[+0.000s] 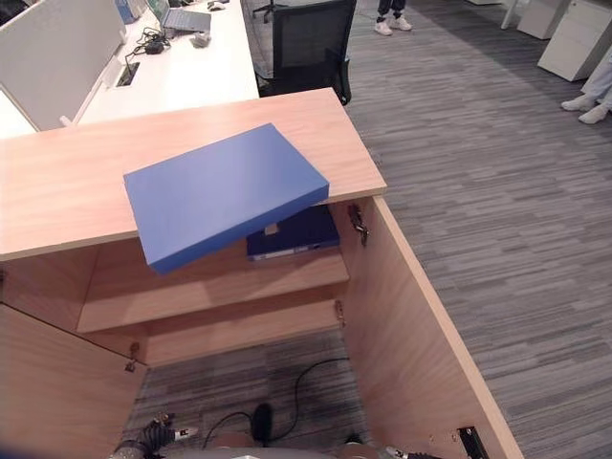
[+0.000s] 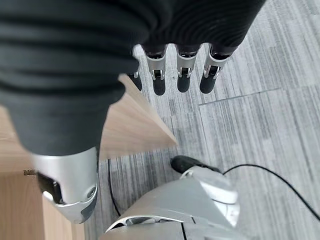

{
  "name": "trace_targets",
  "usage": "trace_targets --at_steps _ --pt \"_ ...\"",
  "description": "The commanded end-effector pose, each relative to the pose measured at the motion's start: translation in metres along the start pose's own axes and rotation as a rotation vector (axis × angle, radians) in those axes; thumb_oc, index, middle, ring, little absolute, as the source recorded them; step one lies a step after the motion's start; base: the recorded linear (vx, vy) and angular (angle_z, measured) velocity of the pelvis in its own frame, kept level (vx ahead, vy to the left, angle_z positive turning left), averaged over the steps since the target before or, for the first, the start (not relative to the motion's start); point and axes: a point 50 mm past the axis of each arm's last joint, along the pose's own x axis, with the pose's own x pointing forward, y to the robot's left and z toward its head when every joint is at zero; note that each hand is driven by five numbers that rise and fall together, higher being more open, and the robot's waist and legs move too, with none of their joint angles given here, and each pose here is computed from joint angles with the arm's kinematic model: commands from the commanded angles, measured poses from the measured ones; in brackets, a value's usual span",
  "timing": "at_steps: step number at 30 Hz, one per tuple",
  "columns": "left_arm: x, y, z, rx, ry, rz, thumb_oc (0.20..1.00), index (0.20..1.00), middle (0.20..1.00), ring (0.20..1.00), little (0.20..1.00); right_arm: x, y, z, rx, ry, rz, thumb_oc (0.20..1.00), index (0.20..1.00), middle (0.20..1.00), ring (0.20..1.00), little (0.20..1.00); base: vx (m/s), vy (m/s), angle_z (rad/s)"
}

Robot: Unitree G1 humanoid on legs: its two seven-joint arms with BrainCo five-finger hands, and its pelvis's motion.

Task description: Put the empty folder in the office cabinet

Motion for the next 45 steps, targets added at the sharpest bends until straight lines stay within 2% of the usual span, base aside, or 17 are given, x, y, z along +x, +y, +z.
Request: trace_targets --at_steps 1,10,14,19,25,32,45 --pt "0.008 0.014 0.047 -0.021 -0.127 0.041 1.0 1.0 1.0 1.0 1.0 -0.001 0.014 0.093 0.007 -0.316 0.054 1.0 1.0 1.0 1.0 1.0 -0.29 -0.062 0.58" --pt "0.008 0.0 0.052 0.0 -0.143 -0.004 1.0 1.0 1.0 1.0 1.0 0.002 -0.008 0.064 0.055 -0.226 -0.011 1.0 1.0 1.0 1.0 1.0 -0.15 0.166 0.54" --pt "0.008 0.005 0.049 0.011 -0.139 0.012 1.0 1.0 1.0 1.0 1.0 0.003 -0.013 0.053 0.112 -0.183 -0.039 1.0 1.0 1.0 1.0 1.0 -0.05 0.307 0.21" --pt "0.007 0.022 0.045 0.064 -0.121 0.042 1.0 1.0 1.0 1.0 1.0 0.002 -0.021 0.006 0.225 -0.003 -0.091 1.0 1.0 1.0 1.0 1.0 -0.07 0.348 -0.29" --pt "0.006 0.027 0.046 0.075 -0.124 0.053 1.0 1.0 1.0 1.0 1.0 0.003 -0.008 0.017 0.24 -0.04 -0.049 1.0 1.0 1.0 1.0 1.0 -0.03 0.122 0.05" --pt "0.006 0.027 0.05 0.075 -0.143 0.046 1.0 1.0 1.0 1.0 1.0 0.003 0.012 0.047 0.154 -0.152 0.029 1.0 1.0 1.0 1.0 1.0 -0.04 0.088 -0.28" --pt "0.006 0.024 0.045 0.117 -0.12 0.032 1.0 1.0 1.0 1.0 1.0 0.002 0.017 0.068 0.14 -0.218 0.048 1.0 1.0 1.0 1.0 1.0 0.05 0.006 0.04"
